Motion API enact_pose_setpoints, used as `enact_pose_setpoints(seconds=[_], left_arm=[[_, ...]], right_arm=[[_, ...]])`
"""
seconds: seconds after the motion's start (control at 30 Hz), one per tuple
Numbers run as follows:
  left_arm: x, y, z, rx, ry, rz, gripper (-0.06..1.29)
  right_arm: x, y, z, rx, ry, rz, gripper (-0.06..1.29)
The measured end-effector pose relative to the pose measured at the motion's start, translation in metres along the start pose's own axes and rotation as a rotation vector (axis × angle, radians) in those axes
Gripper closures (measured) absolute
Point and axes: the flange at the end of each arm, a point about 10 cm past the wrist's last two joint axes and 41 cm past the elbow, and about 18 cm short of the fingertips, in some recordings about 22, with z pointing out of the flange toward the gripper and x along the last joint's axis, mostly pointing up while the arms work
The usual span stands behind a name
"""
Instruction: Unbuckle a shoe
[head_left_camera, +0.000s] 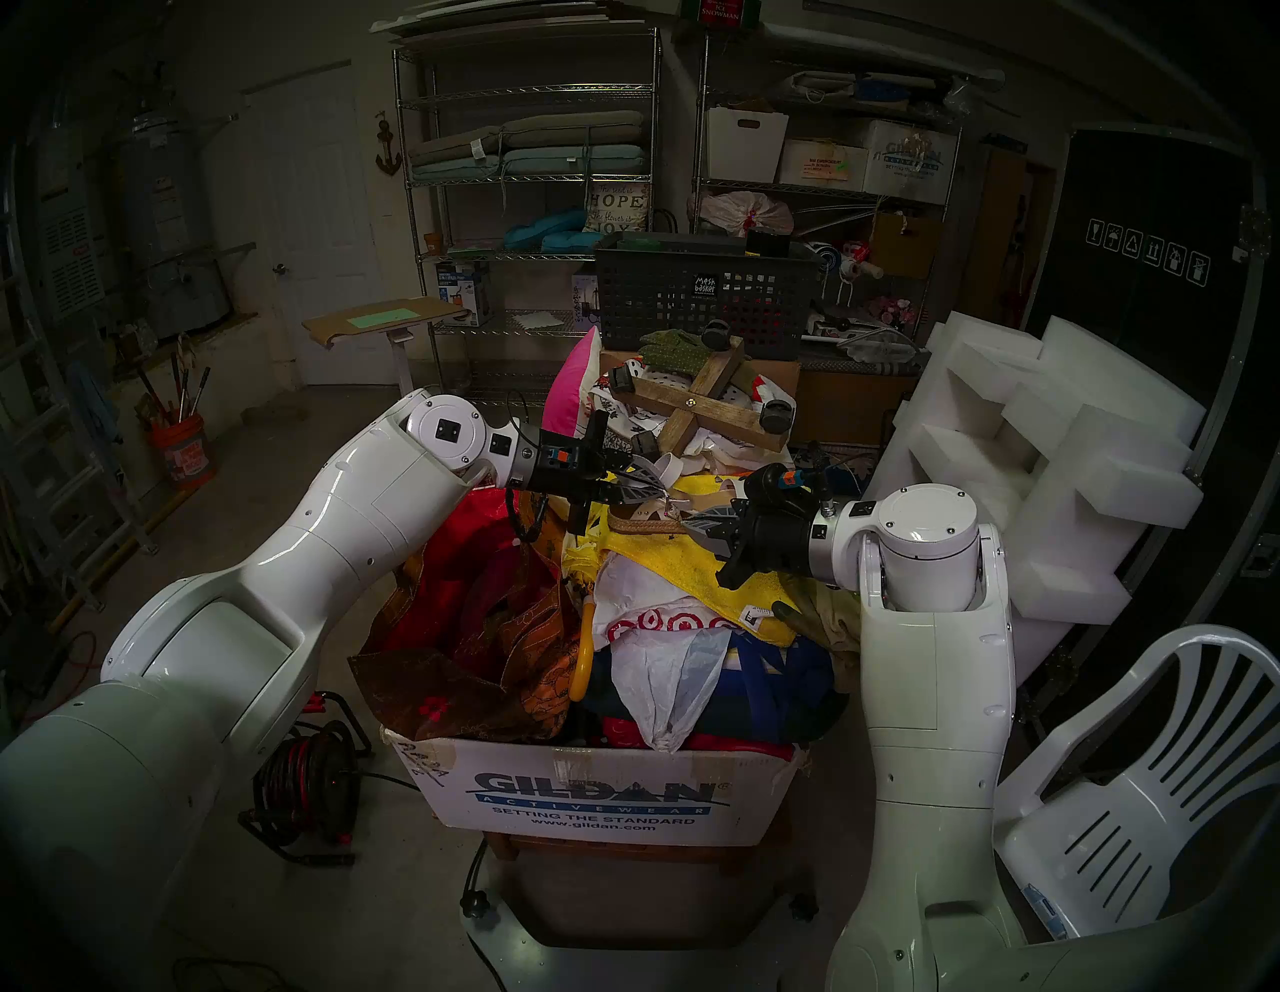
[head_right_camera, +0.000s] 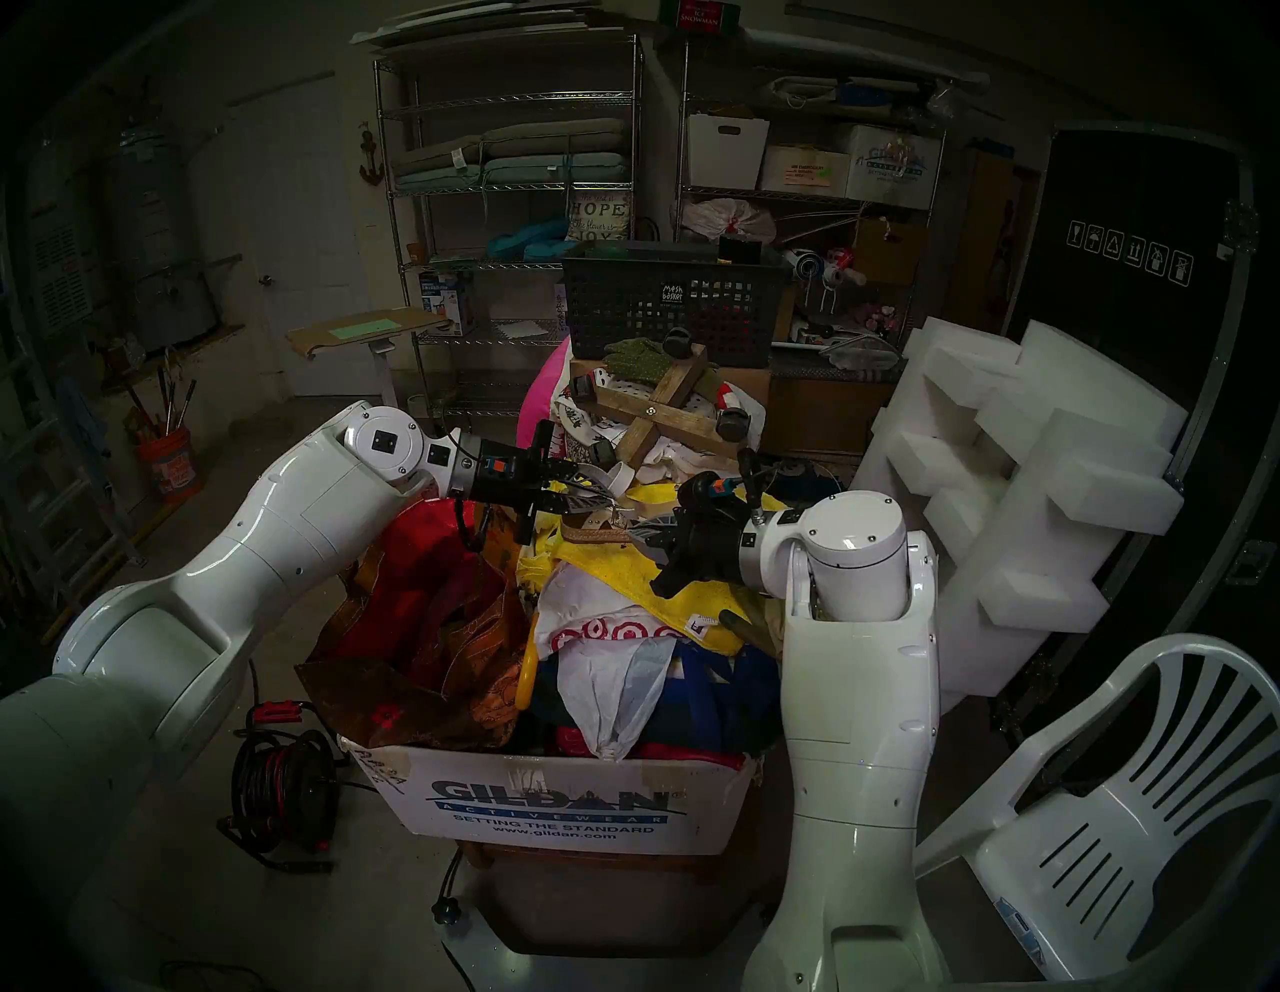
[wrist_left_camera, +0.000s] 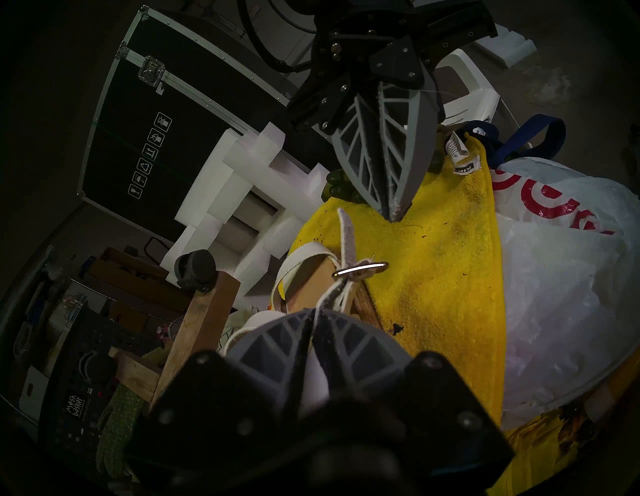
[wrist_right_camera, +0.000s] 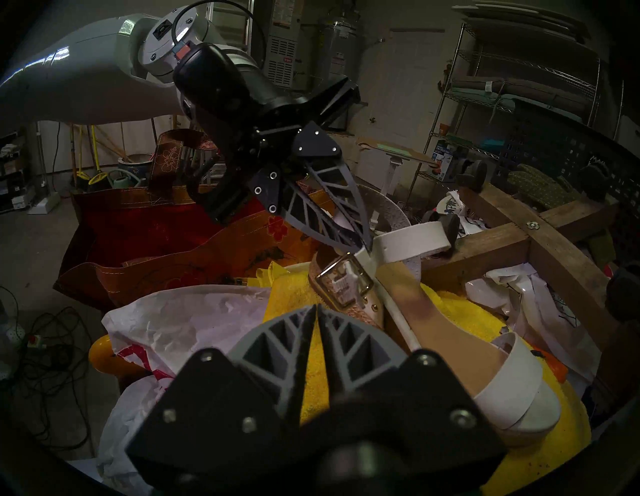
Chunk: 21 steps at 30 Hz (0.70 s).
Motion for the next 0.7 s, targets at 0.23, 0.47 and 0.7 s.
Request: enact_pose_setpoints(seconds=[0.23, 0.47, 0.7], left_arm=[[0.0003, -0.0002, 0.0003, -0.001, 0.000, -0.001, 1.00], [0.0006, -0.0009, 0.0012, -0.001, -0.002, -0.005, 1.00], [0.0008, -0.0016, 0.0018, -0.001, -0.003, -0.007, 1.00]], right_arm=[[-0.0002, -0.0002, 0.0005, 0.004, 0.002, -0.001, 1.01], [-0.0008, -0.0003, 0.0014, 0.009, 0.002, -0.004, 1.01], [-0.0014, -0.0009, 0.0031, 0.013, 0.002, -0.007, 1.00]])
